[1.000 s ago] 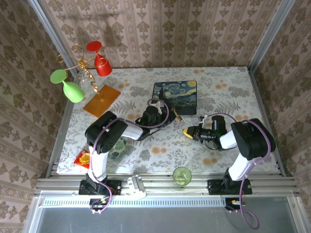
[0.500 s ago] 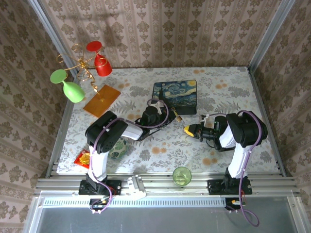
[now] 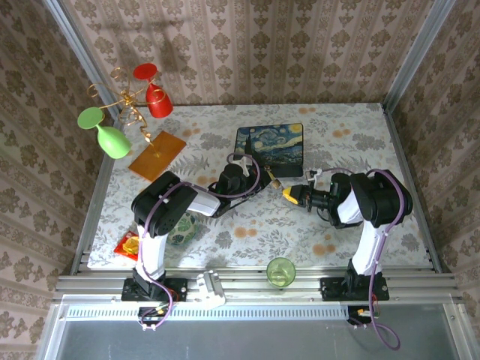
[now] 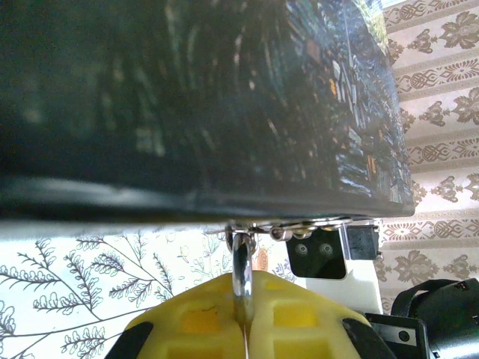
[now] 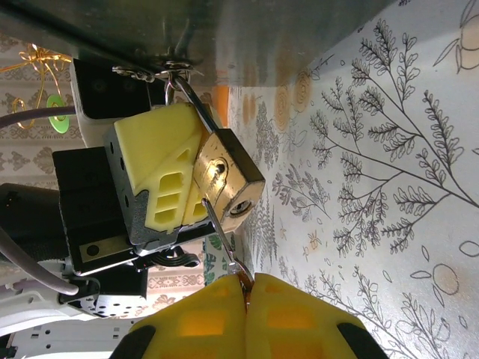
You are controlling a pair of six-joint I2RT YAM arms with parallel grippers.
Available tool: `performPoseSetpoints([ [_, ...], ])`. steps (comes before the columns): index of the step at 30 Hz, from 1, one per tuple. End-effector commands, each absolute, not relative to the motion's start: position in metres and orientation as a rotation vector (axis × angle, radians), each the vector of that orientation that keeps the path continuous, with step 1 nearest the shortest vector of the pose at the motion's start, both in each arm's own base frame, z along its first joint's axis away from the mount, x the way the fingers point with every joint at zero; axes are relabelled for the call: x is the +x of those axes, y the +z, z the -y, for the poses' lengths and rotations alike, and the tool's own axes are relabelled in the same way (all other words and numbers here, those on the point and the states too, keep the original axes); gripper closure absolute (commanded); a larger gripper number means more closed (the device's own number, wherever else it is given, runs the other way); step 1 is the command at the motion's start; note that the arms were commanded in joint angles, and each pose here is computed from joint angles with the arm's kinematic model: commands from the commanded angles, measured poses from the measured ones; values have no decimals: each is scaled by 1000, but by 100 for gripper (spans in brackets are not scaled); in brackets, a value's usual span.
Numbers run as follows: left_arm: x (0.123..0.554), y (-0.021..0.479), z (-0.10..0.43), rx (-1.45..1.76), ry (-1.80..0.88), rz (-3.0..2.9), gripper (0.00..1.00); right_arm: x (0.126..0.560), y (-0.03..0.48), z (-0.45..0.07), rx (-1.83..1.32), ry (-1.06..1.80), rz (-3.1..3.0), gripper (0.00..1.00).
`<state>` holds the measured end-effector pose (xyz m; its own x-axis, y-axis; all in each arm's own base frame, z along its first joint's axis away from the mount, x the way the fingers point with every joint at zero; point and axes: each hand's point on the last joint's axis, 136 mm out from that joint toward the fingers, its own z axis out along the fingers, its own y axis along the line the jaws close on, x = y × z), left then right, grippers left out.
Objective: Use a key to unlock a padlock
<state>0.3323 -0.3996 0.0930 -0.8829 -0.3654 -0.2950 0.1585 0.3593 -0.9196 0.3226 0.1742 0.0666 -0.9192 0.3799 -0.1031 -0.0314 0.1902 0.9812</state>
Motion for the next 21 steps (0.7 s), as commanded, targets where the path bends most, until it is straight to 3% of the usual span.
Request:
performPoseSetpoints([
  [1, 335, 121, 403, -163, -1640, -2075, 100, 319, 65, -179, 293, 1817, -2158, 100],
  [21, 335, 120, 403, -164, -1649, -2078, 100, 314, 59, -177, 307, 1812, -2169, 100],
])
